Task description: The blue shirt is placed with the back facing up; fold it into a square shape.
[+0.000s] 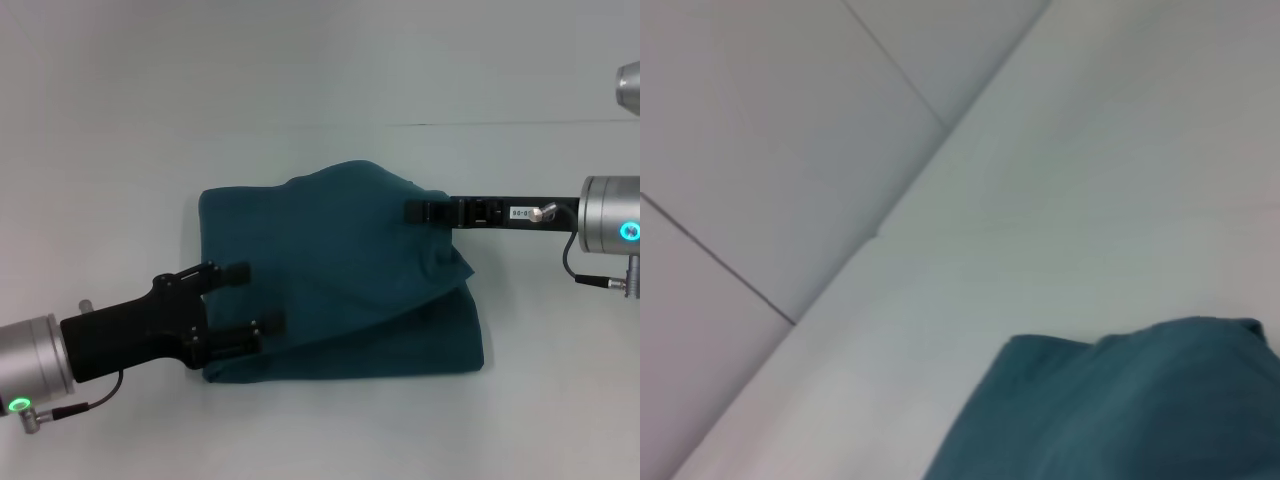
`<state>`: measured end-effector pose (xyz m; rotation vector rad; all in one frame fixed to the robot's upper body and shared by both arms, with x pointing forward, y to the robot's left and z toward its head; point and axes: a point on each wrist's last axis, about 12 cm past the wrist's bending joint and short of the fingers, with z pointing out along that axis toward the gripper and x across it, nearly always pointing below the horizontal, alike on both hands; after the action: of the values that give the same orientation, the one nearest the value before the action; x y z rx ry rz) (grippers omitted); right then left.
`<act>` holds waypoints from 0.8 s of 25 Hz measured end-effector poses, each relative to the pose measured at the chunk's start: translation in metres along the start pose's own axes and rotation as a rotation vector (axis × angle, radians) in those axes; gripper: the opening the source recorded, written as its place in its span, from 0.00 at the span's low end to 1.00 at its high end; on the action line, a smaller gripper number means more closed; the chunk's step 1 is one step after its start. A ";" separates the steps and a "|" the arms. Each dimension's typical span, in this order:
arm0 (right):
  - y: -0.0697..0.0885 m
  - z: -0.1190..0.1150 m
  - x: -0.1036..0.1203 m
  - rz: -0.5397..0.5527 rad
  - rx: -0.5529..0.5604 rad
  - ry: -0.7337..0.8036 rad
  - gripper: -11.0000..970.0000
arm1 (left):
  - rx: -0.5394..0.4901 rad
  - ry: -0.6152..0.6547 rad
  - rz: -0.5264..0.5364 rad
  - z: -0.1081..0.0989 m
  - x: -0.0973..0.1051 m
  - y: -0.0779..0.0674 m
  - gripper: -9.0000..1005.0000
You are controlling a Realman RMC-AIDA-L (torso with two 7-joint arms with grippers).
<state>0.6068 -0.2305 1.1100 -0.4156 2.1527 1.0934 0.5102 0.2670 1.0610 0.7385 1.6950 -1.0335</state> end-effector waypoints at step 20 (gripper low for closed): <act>-0.003 -0.025 -0.004 -0.003 -0.040 0.015 0.06 | -0.012 -0.026 -0.023 -0.001 -0.006 0.003 0.88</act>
<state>0.6004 -0.2520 1.1215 -0.4464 2.1453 1.1362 0.5138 0.2693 1.0657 0.6962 1.6891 -1.0446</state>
